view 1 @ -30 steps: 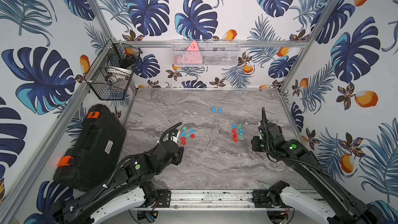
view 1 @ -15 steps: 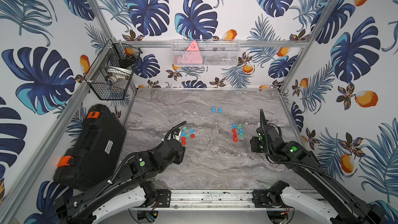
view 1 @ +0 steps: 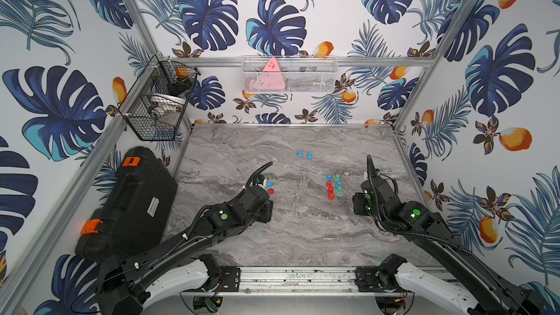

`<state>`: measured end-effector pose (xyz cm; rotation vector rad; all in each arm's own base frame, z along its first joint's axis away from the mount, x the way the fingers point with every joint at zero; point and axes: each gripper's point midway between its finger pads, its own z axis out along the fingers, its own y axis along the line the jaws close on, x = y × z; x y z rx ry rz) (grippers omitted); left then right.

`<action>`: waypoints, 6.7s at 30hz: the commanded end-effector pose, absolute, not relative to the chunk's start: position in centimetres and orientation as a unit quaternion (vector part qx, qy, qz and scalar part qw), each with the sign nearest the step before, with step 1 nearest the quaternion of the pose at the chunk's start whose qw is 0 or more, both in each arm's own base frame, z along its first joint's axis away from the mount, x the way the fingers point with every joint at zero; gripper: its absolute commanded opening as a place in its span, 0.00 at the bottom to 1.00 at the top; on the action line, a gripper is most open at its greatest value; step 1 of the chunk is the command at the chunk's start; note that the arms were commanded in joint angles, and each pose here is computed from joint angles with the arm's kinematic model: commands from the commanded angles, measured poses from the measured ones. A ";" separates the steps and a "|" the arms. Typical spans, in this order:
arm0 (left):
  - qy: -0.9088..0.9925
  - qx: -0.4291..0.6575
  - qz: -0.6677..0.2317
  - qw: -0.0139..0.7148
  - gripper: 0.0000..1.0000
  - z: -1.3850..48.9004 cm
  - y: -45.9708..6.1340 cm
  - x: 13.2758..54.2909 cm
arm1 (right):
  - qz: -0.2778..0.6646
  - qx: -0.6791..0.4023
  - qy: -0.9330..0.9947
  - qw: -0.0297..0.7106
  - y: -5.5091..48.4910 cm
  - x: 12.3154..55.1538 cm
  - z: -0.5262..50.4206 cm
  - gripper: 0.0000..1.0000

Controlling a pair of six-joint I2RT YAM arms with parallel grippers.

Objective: Close the stamp cap
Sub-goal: Move the cover to the center of the board.

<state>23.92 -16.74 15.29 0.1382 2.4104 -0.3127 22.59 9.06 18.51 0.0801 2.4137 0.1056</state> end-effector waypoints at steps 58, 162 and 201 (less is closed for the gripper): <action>0.945 -0.103 -0.137 0.279 0.62 4.9 -14.7 31.6 | 0.032 0.029 0.932 0.360 9.1 22.4 18.6 0.47; 0.960 0.052 -0.137 0.241 0.60 1.2 -29.5 28.1 | 0.035 0.028 0.925 0.378 9.1 22.2 19.4 0.48; 0.918 0.118 -0.127 0.356 0.62 19.1 -22.5 24.1 | 0.035 0.026 0.923 0.383 9.1 22.0 19.7 0.48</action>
